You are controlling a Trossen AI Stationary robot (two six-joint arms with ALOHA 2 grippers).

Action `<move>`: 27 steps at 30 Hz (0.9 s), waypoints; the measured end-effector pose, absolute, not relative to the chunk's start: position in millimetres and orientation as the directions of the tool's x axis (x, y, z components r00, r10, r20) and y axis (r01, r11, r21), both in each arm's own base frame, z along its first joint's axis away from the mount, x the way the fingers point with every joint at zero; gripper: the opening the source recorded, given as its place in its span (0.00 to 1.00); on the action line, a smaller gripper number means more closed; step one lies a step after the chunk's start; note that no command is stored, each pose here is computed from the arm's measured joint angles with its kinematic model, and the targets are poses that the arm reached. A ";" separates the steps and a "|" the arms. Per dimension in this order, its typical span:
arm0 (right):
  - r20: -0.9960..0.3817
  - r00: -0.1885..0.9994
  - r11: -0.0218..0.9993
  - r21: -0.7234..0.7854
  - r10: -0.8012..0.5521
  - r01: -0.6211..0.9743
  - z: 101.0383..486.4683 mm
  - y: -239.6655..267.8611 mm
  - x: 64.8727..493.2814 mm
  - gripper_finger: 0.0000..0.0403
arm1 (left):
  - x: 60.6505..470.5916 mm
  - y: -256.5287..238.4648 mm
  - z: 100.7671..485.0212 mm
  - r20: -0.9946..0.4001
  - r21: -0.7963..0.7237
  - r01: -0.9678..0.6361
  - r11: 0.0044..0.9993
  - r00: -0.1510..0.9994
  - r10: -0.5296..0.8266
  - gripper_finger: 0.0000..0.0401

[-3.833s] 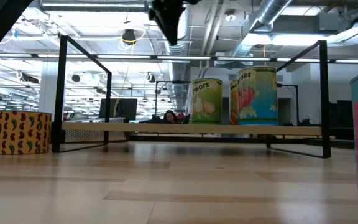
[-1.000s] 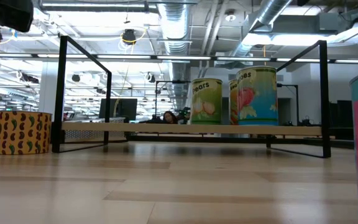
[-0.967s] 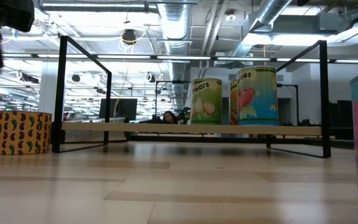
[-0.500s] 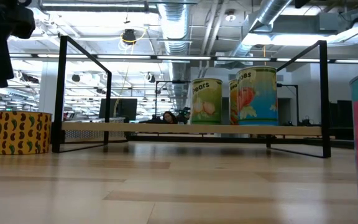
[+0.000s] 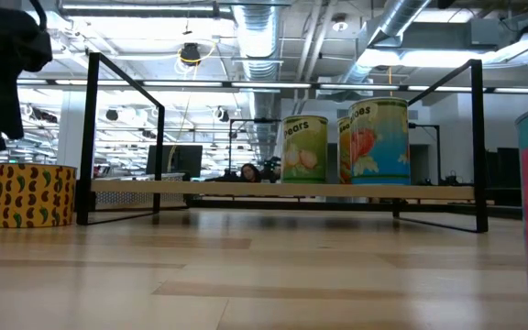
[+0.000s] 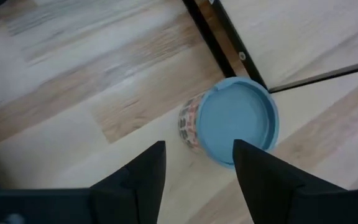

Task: Pick and place cans onto a shelf
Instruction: Put the yellow patterned canned food on the shelf

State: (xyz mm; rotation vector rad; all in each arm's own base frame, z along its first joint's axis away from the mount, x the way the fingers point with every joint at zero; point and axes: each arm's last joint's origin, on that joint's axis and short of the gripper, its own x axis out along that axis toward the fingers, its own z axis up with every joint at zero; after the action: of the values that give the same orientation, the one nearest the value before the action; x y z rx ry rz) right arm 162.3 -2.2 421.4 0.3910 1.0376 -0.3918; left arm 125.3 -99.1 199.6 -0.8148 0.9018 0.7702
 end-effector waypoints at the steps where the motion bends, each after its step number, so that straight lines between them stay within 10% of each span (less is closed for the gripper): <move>1: -0.882 0.453 0.865 0.126 -0.125 0.485 421.4 -1.7 162.4 0.15 | 126.9 -100.4 197.7 -0.883 -0.266 -0.841 0.472 0.409 0.231 0.43; 20: -0.880 0.466 0.897 0.129 -0.093 0.423 421.7 9.9 162.4 0.15 | 147.8 -119.7 163.8 -0.894 -0.189 -0.889 0.418 0.332 0.302 0.42; 27: -0.880 0.466 0.898 0.129 -0.092 0.420 421.7 10.4 162.4 0.15 | 147.7 -120.0 167.6 -0.896 -0.223 -0.881 0.417 0.354 0.270 0.09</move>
State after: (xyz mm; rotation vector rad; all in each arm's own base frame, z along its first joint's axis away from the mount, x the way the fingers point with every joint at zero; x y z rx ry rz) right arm 162.4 10.4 421.7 0.3516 1.0441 -0.3221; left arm 147.7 -120.0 167.6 -0.8165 0.9051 0.8615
